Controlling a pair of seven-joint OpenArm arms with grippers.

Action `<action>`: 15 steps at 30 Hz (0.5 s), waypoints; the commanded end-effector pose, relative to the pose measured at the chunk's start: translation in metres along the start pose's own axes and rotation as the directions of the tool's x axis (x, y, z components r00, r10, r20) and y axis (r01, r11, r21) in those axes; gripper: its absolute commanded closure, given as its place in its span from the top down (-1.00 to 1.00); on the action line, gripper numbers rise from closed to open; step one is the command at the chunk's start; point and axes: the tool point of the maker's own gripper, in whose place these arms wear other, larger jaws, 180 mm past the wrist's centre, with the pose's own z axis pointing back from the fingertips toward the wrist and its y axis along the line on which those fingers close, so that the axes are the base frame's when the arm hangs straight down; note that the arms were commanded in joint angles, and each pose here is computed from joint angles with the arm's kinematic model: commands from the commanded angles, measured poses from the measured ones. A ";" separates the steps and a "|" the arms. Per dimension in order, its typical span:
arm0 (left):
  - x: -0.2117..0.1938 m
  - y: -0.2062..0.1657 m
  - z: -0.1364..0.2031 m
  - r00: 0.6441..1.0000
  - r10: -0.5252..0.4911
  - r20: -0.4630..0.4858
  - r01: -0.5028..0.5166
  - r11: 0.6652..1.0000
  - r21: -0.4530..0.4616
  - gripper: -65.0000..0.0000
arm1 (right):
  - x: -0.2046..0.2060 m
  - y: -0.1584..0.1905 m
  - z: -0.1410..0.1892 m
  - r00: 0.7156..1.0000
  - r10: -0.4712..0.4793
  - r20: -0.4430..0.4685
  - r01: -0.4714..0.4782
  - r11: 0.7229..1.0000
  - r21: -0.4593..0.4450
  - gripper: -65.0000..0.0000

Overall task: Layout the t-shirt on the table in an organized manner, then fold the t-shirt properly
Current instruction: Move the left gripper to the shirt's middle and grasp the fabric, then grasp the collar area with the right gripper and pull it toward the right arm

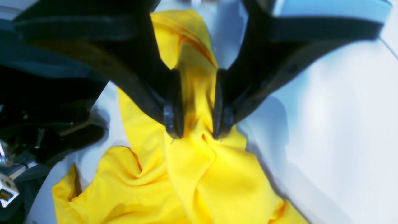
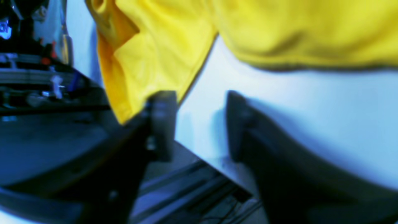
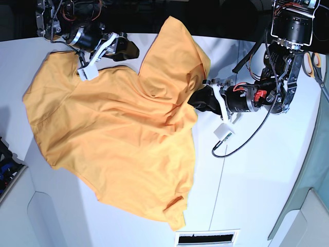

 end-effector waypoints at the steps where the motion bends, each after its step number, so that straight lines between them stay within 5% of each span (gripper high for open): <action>1: 0.019 -0.003 0.005 0.998 -0.023 0.057 0.024 1.000 -0.017 -0.38 | 0.009 0.010 -0.004 0.999 0.018 0.036 -0.019 1.000 0.019 0.01; 13: 0.023 -0.011 0.004 0.996 0.014 0.093 -0.008 0.998 -0.063 -0.25 | 0.011 0.071 -0.058 0.996 0.001 0.087 -0.009 0.996 0.087 0.04; 15: 0.023 -0.011 0.004 0.996 0.014 0.093 -0.008 0.998 -0.063 -0.25 | 0.013 0.068 -0.059 0.994 -0.009 0.107 0.000 0.997 0.084 -0.21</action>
